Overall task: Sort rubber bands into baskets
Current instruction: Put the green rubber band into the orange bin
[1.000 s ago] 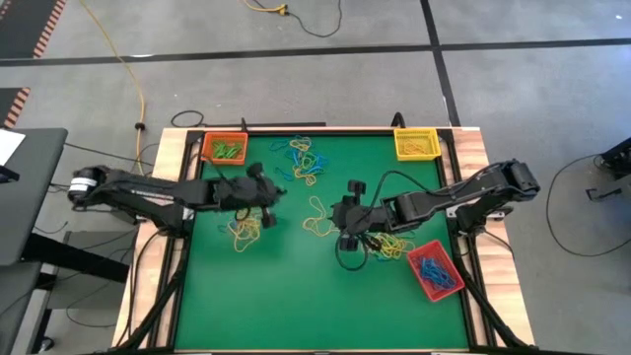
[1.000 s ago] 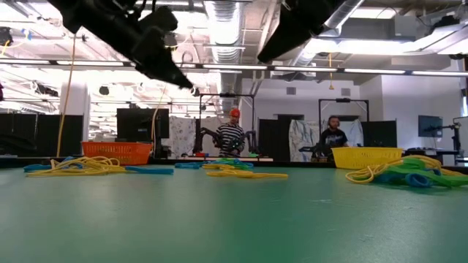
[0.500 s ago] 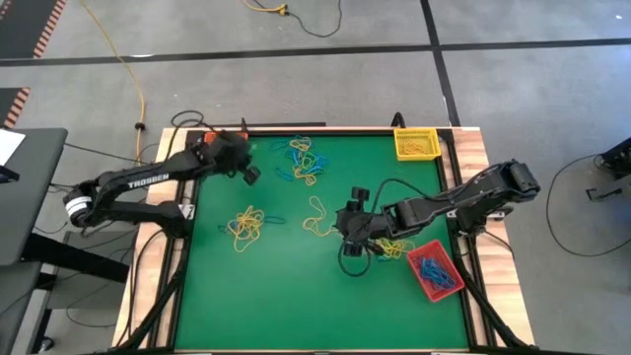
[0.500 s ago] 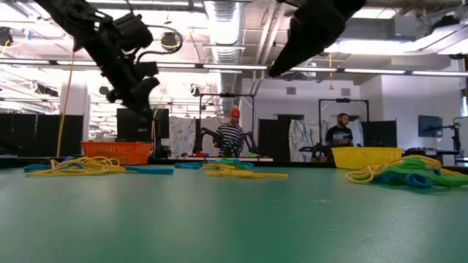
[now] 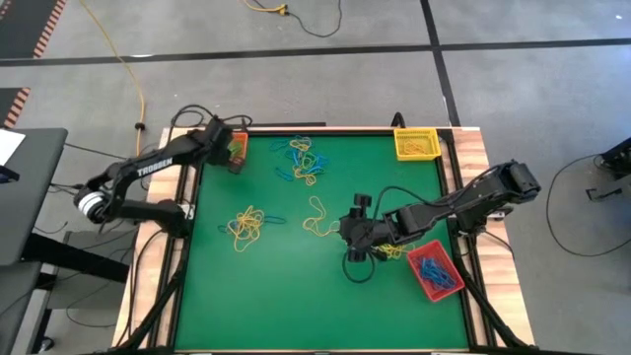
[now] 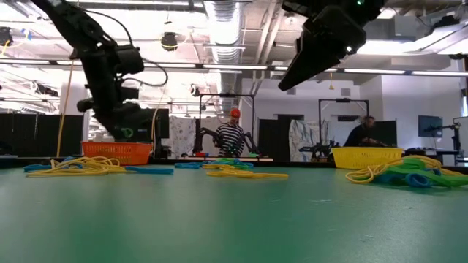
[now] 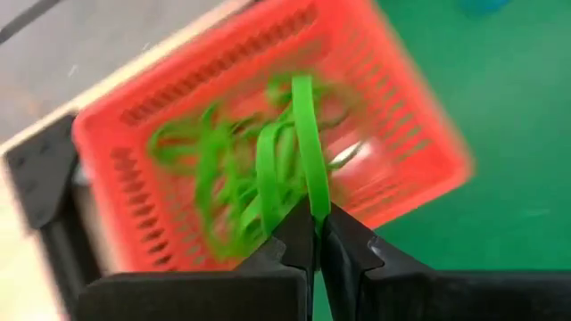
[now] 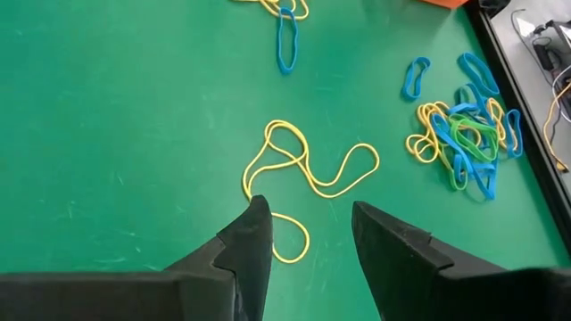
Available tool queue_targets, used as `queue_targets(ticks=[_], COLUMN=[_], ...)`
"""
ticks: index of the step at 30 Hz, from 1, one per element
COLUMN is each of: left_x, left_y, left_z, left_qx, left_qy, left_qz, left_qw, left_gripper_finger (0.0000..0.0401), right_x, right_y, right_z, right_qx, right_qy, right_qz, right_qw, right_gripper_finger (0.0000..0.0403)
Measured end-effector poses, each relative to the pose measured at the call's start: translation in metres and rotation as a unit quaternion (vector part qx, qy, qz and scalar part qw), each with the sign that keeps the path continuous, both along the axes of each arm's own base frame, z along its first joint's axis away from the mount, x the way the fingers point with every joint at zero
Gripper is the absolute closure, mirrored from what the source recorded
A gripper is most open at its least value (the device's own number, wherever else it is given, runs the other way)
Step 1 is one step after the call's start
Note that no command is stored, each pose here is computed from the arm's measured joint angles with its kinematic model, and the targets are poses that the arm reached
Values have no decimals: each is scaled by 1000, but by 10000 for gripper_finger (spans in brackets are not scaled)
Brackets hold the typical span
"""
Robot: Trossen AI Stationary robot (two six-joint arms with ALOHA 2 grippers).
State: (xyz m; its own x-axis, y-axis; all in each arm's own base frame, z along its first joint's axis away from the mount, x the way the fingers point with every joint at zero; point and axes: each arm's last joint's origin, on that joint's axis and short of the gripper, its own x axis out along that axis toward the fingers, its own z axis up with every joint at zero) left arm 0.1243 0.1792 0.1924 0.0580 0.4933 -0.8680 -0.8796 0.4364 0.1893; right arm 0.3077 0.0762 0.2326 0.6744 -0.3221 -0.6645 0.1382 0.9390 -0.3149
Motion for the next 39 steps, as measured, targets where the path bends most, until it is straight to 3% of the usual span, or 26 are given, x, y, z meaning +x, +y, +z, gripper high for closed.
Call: queue_targets(ticks=[18,30,35,39], left_x=[15,47,71,91], left_y=[22,-11,-41,-71], left_z=[25,36,43,46], left_qx=[16,-16,-5,1], left_qy=[13,-75,-102,-122], left_qz=[1,-119,-186,-249], left_qw=[1000,990,977,961], left_gripper_finger=[237,232,232,232], right_x=[-4,-5,-10,-19], right_y=[9,6,4,6], right_z=[-1,-2,-6,-12], right_qx=[-5,-9,-4,29], right_qy=[1,12,41,93], right_qz=[4,-4,-18,-20], right_qw=[1000,1000,999,995], right_gripper_finger=[212,212,212,212])
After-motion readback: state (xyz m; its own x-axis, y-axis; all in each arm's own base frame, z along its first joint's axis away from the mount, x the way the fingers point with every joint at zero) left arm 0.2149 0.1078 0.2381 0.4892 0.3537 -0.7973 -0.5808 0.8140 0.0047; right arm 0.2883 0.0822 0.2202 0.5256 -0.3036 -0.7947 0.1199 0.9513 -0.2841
